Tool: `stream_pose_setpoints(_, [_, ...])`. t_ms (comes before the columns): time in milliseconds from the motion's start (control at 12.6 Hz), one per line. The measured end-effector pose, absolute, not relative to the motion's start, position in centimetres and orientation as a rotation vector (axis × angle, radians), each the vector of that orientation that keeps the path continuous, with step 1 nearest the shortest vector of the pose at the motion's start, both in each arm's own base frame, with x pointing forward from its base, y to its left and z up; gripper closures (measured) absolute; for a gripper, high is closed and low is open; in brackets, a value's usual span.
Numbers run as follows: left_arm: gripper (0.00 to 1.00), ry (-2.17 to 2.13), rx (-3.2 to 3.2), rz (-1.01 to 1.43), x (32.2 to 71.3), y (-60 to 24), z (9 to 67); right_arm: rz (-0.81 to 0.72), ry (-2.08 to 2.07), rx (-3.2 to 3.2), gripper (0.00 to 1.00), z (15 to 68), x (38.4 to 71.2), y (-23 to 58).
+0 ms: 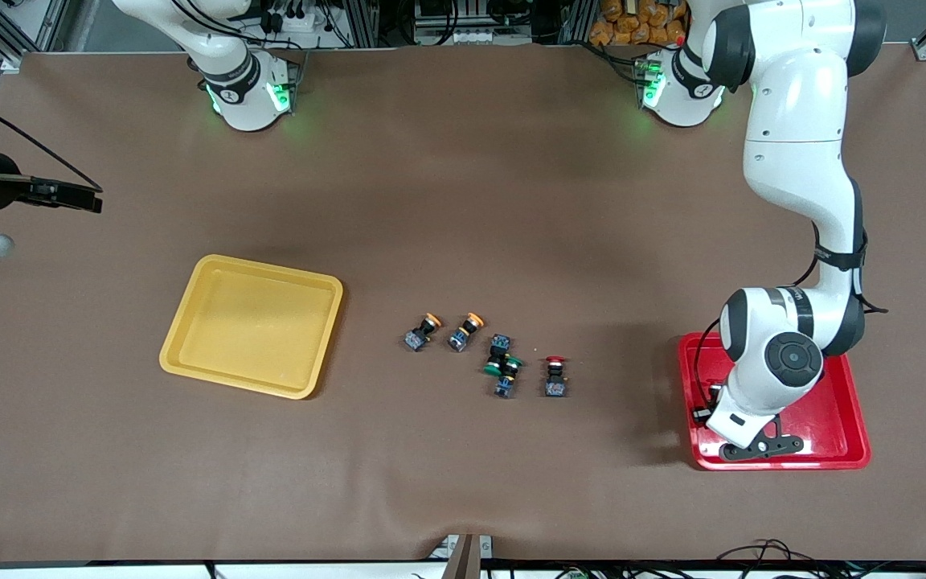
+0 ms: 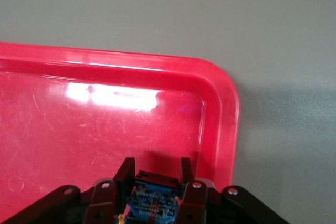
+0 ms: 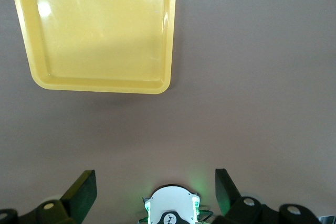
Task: Place red and yellow buttons in trays
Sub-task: 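Lower the red button into the red tray and open the left gripper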
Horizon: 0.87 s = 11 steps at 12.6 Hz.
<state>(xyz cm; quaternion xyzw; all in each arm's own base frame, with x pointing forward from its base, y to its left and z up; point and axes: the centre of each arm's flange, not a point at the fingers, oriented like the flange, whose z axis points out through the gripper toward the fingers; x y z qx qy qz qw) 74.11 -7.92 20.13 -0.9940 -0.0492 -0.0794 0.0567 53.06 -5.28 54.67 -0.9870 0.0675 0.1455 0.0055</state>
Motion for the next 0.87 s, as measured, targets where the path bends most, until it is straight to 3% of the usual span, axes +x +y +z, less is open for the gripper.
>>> stream_pose_setpoints(396, [0.60, -0.144, -3.015, -0.241, 74.12, -7.90, 20.14, 0.455, 0.211, -3.090, 0.00, 54.67, 53.06, -5.25])
stream_pose_setpoints(476, [0.56, -0.143, -3.015, -0.241, 74.12, -7.92, 20.15, 0.455, 0.211, -3.090, 0.00, 54.67, 53.06, -5.25])
stream_pose_setpoints(872, [0.01, -0.117, -3.016, -0.243, 74.08, -8.62, 20.20, 0.456, 0.211, -3.089, 0.00, 54.66, 53.06, -5.27])
